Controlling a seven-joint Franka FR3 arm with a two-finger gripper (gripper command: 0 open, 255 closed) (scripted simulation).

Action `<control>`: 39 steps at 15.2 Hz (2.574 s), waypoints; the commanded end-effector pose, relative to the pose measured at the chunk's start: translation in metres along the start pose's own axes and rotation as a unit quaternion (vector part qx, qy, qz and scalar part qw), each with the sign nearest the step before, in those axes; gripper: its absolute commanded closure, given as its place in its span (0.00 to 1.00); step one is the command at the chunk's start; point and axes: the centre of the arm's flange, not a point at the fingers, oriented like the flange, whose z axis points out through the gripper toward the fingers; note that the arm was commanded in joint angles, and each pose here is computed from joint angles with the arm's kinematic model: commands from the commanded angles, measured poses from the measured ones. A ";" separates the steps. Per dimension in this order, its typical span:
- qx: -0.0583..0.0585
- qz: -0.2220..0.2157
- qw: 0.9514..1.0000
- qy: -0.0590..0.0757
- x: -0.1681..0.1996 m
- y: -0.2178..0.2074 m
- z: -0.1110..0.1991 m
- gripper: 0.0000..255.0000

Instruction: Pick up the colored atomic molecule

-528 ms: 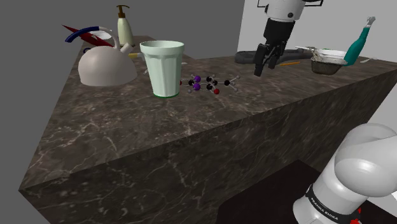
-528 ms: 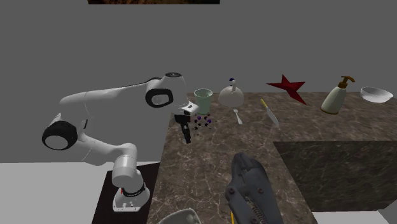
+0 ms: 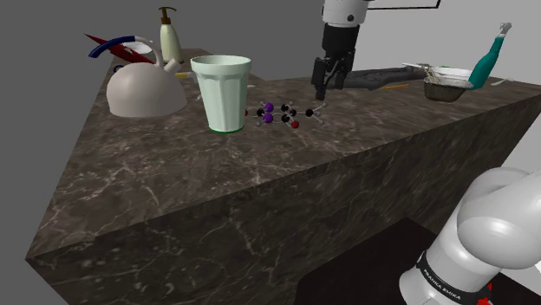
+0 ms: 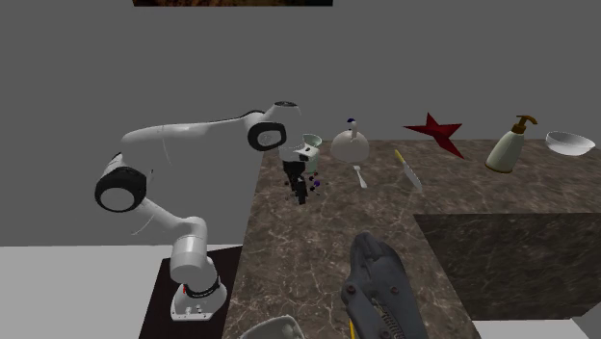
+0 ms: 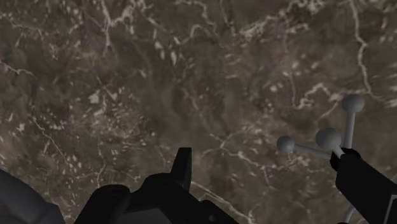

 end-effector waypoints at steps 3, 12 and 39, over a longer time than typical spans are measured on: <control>-0.010 -0.026 1.000 -0.011 0.048 -0.032 0.001 0.00; -0.021 -0.055 0.998 -0.024 0.098 -0.073 0.025 0.00; -0.021 -0.055 0.998 -0.024 0.101 -0.068 -0.019 1.00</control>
